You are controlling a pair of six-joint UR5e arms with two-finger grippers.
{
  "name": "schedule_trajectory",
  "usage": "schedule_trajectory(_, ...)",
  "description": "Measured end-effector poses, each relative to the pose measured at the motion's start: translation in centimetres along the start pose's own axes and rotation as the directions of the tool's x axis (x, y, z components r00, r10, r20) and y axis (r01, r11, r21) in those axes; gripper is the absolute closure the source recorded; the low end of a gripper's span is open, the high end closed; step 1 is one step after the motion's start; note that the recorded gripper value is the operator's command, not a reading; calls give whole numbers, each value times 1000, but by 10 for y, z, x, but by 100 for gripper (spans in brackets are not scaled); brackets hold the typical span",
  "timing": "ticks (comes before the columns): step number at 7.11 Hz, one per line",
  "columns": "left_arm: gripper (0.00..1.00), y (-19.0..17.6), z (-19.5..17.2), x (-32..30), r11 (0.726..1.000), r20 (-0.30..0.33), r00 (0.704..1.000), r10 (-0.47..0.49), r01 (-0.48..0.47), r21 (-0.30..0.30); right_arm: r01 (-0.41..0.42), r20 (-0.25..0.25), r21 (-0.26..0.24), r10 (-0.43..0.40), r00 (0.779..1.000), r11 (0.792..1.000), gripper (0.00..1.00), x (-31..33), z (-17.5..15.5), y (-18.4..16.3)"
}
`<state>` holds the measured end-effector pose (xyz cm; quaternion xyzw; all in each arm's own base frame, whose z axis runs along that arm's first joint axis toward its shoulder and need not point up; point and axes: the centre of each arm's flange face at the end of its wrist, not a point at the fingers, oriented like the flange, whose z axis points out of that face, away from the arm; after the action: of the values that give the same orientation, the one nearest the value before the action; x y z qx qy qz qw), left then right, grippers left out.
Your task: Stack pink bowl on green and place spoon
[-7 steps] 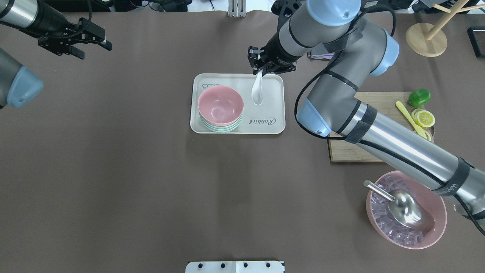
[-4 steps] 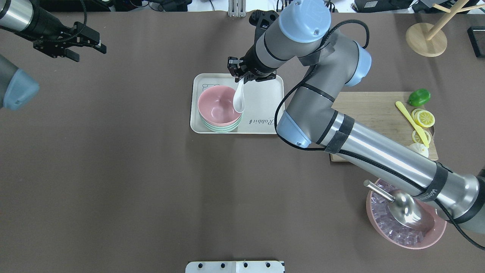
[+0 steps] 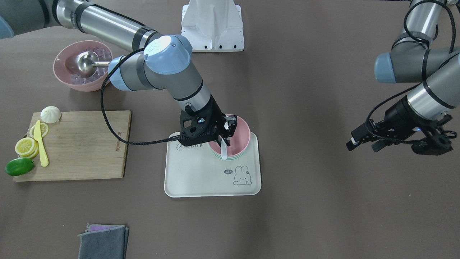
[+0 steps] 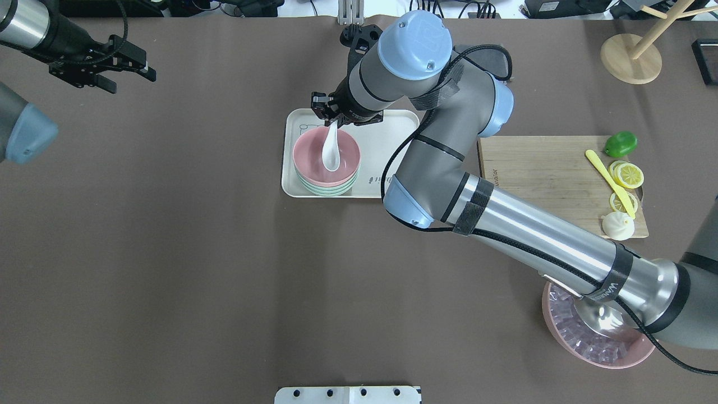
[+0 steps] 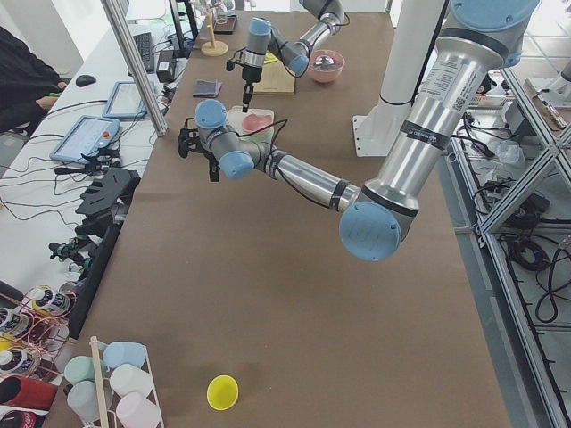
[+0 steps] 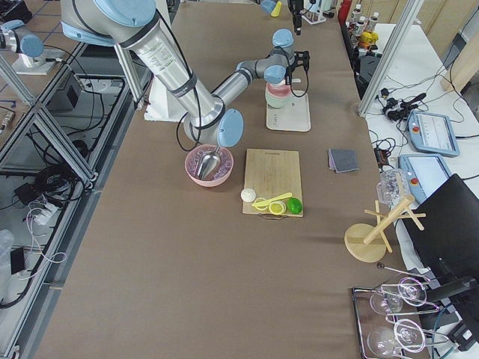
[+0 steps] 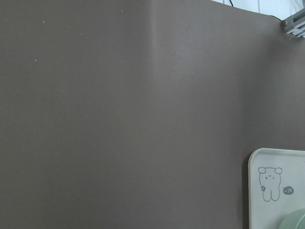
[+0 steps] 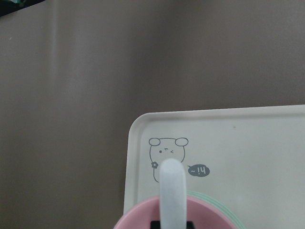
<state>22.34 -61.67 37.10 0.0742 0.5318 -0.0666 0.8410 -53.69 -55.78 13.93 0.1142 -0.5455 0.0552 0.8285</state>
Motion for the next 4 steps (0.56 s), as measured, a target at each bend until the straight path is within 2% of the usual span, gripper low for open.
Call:
schedule_trajectory(3, 1, -1, 0, 0, 1000, 1, 1000, -1, 1, 1, 13, 10, -1, -13, 1000, 1000, 0, -1, -1, 2)
schedule_trajectory(4, 2, -4, -9, -6, 1000, 6, 1000, -12, 11, 19, 6, 7, -2, -6, 1000, 1000, 0, 0, -9, -1)
